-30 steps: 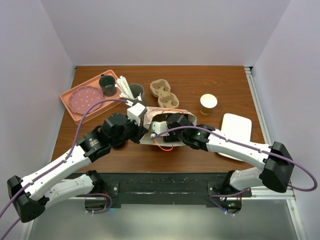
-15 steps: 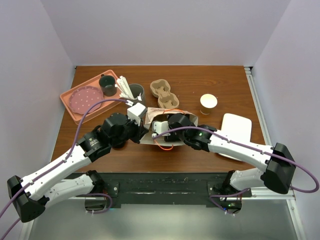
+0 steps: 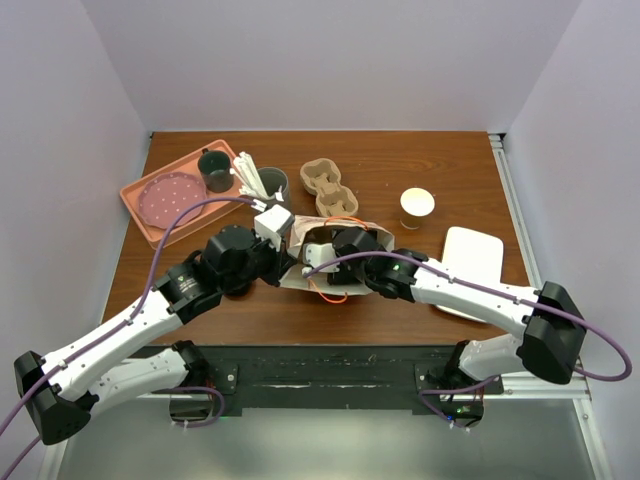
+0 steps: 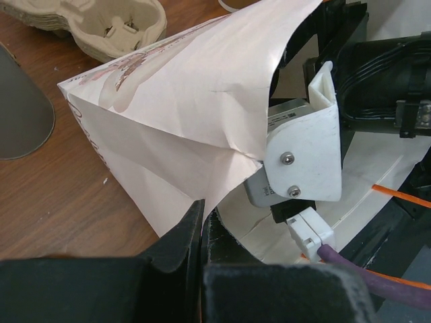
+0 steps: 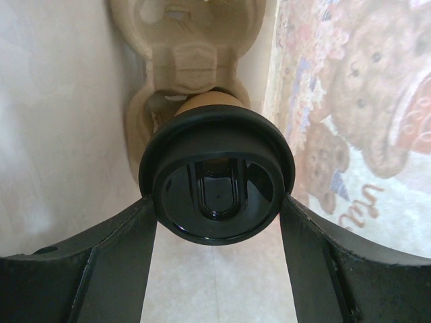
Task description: Pack the takeout coffee
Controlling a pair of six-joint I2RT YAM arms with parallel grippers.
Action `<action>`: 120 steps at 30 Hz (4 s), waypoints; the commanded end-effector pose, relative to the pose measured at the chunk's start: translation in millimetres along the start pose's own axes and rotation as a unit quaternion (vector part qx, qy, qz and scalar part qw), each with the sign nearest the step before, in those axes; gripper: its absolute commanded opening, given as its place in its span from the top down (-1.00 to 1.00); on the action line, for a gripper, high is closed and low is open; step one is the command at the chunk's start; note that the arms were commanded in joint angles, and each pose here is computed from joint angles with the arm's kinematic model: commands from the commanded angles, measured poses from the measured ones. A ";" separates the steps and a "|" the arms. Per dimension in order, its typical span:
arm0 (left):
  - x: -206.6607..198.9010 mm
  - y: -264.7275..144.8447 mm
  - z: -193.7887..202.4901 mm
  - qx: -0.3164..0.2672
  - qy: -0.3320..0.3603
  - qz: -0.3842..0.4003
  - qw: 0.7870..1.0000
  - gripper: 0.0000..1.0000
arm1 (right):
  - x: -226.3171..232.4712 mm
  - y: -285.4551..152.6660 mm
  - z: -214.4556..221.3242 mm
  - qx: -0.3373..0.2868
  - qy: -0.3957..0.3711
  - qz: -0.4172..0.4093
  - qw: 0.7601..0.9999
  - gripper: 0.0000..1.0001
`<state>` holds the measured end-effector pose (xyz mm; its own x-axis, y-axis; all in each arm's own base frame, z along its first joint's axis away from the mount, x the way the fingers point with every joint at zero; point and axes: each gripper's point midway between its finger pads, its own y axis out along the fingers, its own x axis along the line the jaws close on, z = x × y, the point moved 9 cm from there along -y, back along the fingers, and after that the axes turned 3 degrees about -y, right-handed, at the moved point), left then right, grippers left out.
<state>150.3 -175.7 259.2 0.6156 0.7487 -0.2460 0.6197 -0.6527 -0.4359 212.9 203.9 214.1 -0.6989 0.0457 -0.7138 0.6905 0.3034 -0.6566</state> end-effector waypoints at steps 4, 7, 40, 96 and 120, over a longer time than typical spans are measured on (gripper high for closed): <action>-6.6 -3.9 -17.8 -0.026 0.009 0.014 1.000 1.00 | -3.8 0.8 -3.9 -0.010 0.020 -0.002 1.000 1.00; -6.2 -2.4 -17.3 -0.025 0.008 0.014 1.000 1.00 | -12.2 -2.4 -5.5 -0.014 0.027 0.013 0.999 1.00; -7.9 4.9 -20.7 -0.025 0.002 0.014 1.000 1.00 | -17.6 -17.1 -17.4 -0.084 0.021 -0.054 0.995 1.00; -3.9 2.0 4.0 0.016 0.002 0.020 1.000 1.00 | -15.0 -44.3 4.1 -0.007 -0.030 -0.025 0.999 1.00; -5.3 0.4 -3.9 0.006 0.014 0.024 1.000 1.00 | -5.3 -33.2 9.6 0.024 -0.046 -0.040 0.998 1.00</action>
<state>145.9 -179.1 253.1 0.6444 0.7185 -0.2616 0.5672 -0.6787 -0.4666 193.8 189.9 232.0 -0.7507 -0.0711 -0.6568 0.6123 0.2983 -0.7321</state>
